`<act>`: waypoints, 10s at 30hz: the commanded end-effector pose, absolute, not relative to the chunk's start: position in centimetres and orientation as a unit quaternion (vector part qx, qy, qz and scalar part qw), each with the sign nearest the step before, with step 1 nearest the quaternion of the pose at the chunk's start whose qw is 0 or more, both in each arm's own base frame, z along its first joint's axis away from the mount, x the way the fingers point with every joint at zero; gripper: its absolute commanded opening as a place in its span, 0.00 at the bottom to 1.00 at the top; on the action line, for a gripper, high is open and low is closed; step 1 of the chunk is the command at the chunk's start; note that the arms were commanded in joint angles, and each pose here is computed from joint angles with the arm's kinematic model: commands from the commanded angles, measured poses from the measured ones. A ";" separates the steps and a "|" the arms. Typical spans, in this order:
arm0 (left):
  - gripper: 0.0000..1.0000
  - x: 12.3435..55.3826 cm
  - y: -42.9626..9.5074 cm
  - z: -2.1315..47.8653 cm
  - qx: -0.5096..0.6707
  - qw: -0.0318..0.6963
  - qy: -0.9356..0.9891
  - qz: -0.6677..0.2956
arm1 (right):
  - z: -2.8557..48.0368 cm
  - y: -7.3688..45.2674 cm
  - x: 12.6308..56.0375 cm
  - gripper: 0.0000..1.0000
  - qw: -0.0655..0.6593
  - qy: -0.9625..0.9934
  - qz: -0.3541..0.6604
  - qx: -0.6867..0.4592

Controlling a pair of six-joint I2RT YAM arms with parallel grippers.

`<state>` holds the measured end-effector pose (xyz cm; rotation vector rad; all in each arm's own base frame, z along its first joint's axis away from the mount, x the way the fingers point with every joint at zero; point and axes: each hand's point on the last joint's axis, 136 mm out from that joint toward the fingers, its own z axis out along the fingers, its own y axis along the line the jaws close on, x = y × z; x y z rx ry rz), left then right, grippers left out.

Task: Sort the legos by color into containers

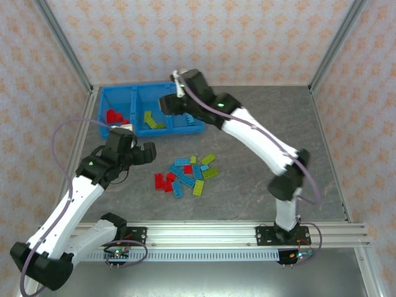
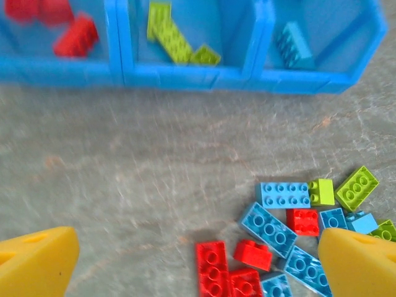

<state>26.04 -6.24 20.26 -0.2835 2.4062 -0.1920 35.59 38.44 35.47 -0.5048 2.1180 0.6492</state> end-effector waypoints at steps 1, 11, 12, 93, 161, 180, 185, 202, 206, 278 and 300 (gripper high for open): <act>0.95 25.3 -7.6 16.4 -0.205 0.274 0.932 -0.122 | 32.9 35.2 30.0 0.69 0.344 0.870 0.283 -0.211; 0.74 25.2 -11.2 7.3 -0.174 0.179 0.961 -0.117 | 25.1 27.3 21.3 0.81 0.259 0.905 0.301 -0.155; 0.73 25.3 -11.1 6.7 -0.176 0.173 0.963 -0.109 | 24.5 27.1 21.0 0.81 0.252 0.908 0.301 -0.148; 0.56 23.5 -17.5 25.3 0.206 0.284 0.922 -0.162 | 10.0 25.9 25.7 0.86 0.216 0.958 0.118 -0.150; 1.00 21.8 -8.1 29.2 0.139 0.530 0.836 -0.041 | 20.5 47.3 45.3 0.52 0.444 0.843 0.203 -0.226; 1.00 22.0 -8.4 29.1 0.122 0.506 0.852 -0.053 | 27.2 41.9 40.6 0.77 0.425 0.854 0.176 -0.243; 1.00 21.7 -11.3 27.7 0.091 0.444 0.880 -0.143 | 24.5 35.0 34.5 0.77 0.395 0.880 0.196 -0.177; 0.99 19.8 -16.9 19.5 0.098 0.339 0.891 -0.288 | 8.8 29.4 26.6 0.72 0.234 0.948 0.122 -0.177; 0.99 19.8 -16.0 18.5 0.091 0.351 0.892 -0.270 | 6.7 31.0 28.2 0.65 0.229 0.949 0.101 -0.194; 1.00 24.0 -9.0 16.4 0.034 0.556 0.825 -0.097 | 19.0 35.9 46.5 0.16 0.472 0.876 0.047 -0.091; 1.00 24.0 -6.6 15.4 -0.065 0.525 0.845 -0.072 | 24.1 33.8 37.1 0.58 0.363 0.898 0.213 -0.128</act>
